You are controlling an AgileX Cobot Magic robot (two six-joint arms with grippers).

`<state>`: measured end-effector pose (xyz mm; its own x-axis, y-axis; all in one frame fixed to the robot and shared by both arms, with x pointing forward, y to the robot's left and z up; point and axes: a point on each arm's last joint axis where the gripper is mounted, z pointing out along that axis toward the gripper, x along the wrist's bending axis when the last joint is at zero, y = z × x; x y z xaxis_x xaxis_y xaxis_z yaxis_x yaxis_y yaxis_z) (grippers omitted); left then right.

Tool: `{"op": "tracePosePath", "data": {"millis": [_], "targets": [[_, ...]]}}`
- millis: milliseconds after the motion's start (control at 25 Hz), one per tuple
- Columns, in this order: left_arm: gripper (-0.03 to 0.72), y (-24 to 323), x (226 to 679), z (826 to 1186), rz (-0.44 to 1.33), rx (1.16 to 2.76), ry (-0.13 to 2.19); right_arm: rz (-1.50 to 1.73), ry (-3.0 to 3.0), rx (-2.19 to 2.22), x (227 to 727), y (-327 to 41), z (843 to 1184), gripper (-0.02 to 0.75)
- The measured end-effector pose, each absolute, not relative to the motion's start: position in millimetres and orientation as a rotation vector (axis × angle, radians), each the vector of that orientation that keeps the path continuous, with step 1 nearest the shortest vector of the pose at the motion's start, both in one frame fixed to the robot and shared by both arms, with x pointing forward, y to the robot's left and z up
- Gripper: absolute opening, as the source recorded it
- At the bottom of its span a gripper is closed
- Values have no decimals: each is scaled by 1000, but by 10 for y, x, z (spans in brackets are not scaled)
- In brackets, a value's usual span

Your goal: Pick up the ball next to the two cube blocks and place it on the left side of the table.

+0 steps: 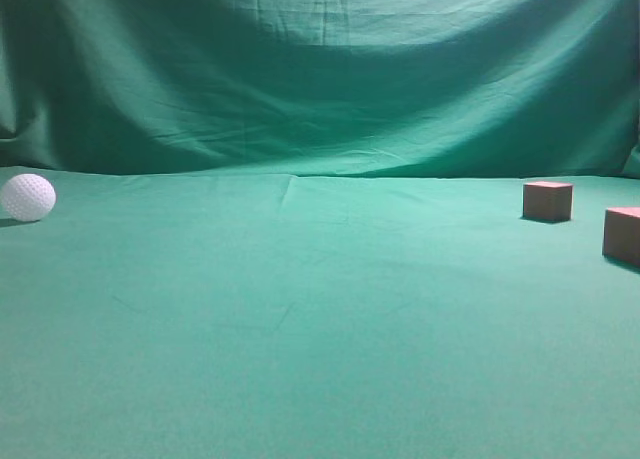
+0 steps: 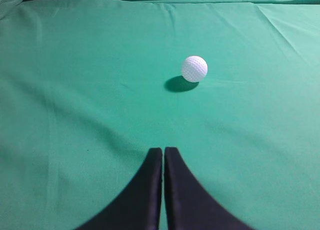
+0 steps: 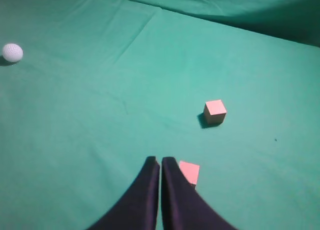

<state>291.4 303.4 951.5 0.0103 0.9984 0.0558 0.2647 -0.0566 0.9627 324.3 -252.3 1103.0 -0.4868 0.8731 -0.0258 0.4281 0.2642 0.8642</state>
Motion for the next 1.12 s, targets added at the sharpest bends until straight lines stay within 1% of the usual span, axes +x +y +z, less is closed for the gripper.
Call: {"op": "tracePosePath", "data": {"millis": [280,400,640,960,1040,1120], "targets": [[0,3034,2914,9515,1110,1450,1375,1189,1882,1065,3144,-2641,10753,0],[0,3034,2914,9515,1110,1450,1375,1170,1780,1115,3064,-2752,10585,0],[0,3034,2914,9515,1110,1450,1375,1082,1586,1318,2937,-2925,10120,0],[0,3034,2914,9515,1110,1450,1375,1096,1400,1446,2911,-2979,9543,0],[0,3034,2914,9515,1110,1450,1375,1088,1410,1462,2914,-2978,9470,0],[0,3034,2914,9515,1110,1450,1375,1089,1409,1461,2915,-2978,9469,0]]}}
